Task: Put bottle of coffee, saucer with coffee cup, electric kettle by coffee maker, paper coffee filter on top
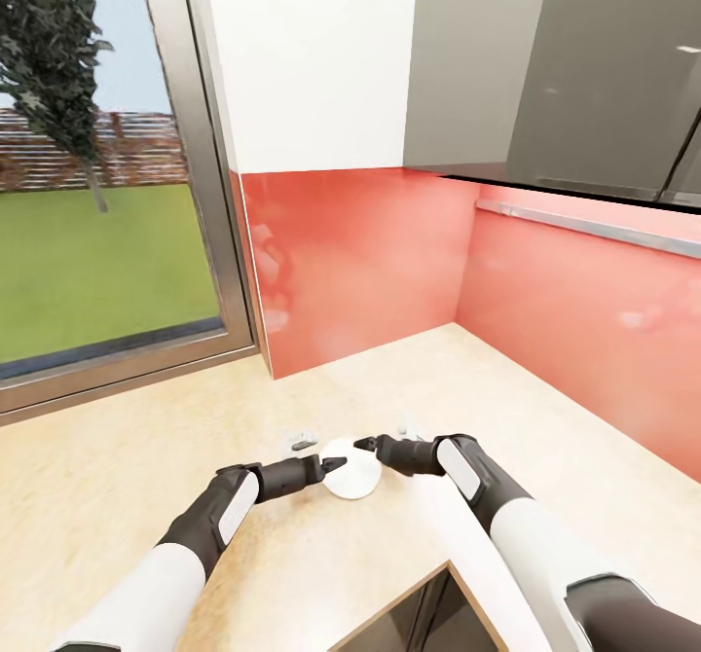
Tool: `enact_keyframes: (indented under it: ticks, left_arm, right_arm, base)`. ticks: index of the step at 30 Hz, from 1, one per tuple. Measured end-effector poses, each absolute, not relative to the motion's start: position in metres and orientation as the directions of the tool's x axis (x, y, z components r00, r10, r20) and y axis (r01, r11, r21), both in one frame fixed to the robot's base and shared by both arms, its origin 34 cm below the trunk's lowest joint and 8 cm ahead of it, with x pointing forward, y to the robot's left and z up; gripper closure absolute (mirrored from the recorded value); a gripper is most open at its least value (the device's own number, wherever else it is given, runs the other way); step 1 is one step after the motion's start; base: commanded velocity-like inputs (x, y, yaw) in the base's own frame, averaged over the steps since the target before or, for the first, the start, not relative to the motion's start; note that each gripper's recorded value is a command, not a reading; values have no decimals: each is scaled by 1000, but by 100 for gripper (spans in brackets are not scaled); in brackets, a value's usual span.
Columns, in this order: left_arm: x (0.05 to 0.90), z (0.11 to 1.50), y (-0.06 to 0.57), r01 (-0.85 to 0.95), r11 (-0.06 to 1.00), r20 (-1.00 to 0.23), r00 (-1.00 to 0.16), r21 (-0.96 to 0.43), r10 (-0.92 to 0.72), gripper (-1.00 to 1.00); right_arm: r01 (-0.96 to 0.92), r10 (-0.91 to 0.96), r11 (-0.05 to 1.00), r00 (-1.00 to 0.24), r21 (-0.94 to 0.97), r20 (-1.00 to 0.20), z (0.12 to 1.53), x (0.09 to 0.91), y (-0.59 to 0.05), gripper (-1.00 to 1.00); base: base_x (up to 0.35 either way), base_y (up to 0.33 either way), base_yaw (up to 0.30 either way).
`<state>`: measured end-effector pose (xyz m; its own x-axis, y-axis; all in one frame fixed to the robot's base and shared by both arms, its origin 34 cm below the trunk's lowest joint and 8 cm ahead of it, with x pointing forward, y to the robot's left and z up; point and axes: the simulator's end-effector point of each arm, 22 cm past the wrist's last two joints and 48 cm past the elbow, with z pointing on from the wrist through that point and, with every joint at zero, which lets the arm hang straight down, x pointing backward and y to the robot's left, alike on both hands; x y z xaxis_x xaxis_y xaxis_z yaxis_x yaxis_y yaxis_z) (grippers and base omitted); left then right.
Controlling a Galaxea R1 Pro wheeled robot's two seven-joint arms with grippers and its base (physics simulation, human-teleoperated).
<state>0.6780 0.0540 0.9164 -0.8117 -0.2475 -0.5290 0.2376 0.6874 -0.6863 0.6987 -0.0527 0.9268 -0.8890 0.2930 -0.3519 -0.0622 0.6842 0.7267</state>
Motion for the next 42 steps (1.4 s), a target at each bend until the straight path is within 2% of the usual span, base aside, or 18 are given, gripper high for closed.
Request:
enact_keyframes:
  ticks: [4, 32, 33, 42]
  left_arm:
    - [678, 916, 54, 238, 688, -529, -812, -686, -247, -100]
    - [677, 915, 54, 238, 689, -528, -814, -685, -243, -100]
    - [677, 915, 53, 239, 689, -528, -814, -684, -243, 100]
    - [677, 917, 53, 230, 680, -518, -817, -696, -254, 100]
  right_arm:
    - [-19, 292, 695, -907, 719, -305, 906, 686, -57, -100]
    - [-18, 282, 704, -911, 710, -302, 901, 683, -58, -100]
    - [-18, 282, 704, -911, 710, -302, 901, 683, -58, -100]
    - [-17, 282, 704, -911, 710, -302, 901, 683, -58, -100]
  base:
    - [0, 0, 0]
    - [0, 0, 0]
    - [0, 0, 0]
    - [0, 0, 0]
